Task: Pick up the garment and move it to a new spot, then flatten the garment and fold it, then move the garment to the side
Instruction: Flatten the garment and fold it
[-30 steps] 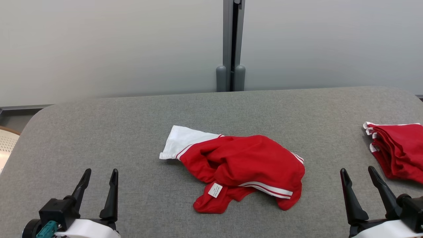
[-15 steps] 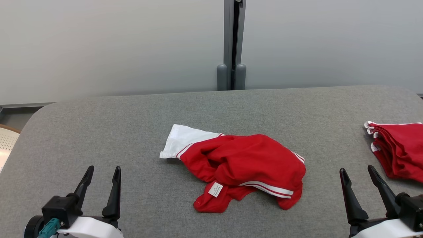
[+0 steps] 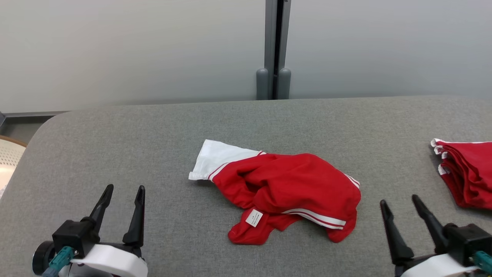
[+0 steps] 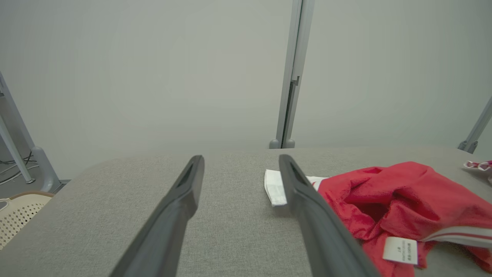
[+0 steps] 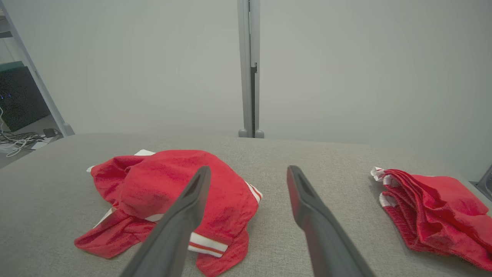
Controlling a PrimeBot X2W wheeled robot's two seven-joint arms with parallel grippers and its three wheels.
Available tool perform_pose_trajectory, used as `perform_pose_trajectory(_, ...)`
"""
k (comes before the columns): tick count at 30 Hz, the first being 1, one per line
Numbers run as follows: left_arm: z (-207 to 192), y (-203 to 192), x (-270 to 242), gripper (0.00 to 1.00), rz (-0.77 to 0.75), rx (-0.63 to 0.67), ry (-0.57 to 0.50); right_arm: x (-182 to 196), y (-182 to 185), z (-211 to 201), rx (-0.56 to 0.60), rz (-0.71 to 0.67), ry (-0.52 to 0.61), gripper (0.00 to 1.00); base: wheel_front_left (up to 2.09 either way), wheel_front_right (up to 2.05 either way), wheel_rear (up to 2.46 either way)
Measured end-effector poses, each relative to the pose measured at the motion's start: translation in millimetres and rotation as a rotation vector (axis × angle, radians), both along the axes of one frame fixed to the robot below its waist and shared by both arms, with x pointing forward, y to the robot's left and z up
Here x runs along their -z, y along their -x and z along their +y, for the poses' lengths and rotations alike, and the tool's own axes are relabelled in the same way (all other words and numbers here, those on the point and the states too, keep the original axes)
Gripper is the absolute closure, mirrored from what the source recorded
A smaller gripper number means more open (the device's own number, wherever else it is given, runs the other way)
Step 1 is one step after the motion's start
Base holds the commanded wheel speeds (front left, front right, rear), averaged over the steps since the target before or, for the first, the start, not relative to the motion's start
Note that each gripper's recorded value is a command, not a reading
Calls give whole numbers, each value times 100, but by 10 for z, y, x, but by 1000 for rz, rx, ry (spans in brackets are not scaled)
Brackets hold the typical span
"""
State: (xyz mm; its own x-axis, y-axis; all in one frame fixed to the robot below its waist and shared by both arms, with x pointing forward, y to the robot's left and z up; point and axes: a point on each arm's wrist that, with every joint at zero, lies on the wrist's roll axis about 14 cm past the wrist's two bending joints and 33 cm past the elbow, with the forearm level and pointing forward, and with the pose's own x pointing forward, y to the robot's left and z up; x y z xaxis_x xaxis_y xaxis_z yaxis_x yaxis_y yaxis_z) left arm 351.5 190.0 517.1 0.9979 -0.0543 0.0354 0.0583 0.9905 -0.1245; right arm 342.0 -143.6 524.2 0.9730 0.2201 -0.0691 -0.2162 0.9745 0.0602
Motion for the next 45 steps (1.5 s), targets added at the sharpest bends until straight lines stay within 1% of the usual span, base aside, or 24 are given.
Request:
perform_pose_trajectory(4,-4,-106,-61,0,-18,3,-8,267,0,324,-115,99,19,0,0,0,0)
perform_pose_trajectory(9,-18,-276,-78,0,-32,7,-1,706,-6,642,-238,239,52,0,0,0,0)
perform_pose_trajectory(12,40,-355,-6,0,-18,-7,-3,913,-80,736,-283,291,92,0,0,0,0)
perform_pose_trajectory(16,117,-426,68,0,-4,-24,-7,1109,-200,790,-312,320,142,0,0,0,0)
perform_pose_trajectory(17,136,-437,85,0,0,-28,-13,1148,-217,803,-317,325,147,10,0,0,0)
perform_pose_trajectory(18,148,-444,103,0,3,-30,-21,1175,-233,823,-325,326,151,10,0,0,0)
perform_pose_trajectory(19,157,-454,109,0,3,-34,-20,1186,-254,842,-330,321,149,70,0,0,0)
perform_pose_trajectory(20,161,-460,117,0,4,-36,-20,1172,-279,868,-333,310,143,100,0,0,0)
perform_pose_trajectory(24,147,-479,165,0,13,-36,-17,1031,-407,922,-324,241,93,100,0,0,0)
perform_pose_trajectory(29,130,-560,158,0,5,-24,-23,723,-639,857,-270,127,19,100,0,0,0)
perform_pose_trajectory(34,96,-673,169,0,1,-11,-24,599,-879,637,-178,92,-39,100,0,0,0)
perform_pose_trajectory(38,70,-751,213,0,9,0,-24,644,-1071,425,-95,107,-91,100,0,0,0)
perform_pose_trajectory(45,50,-834,331,0,34,5,-20,954,-1302,-60,88,179,-161,100,0,0,0)
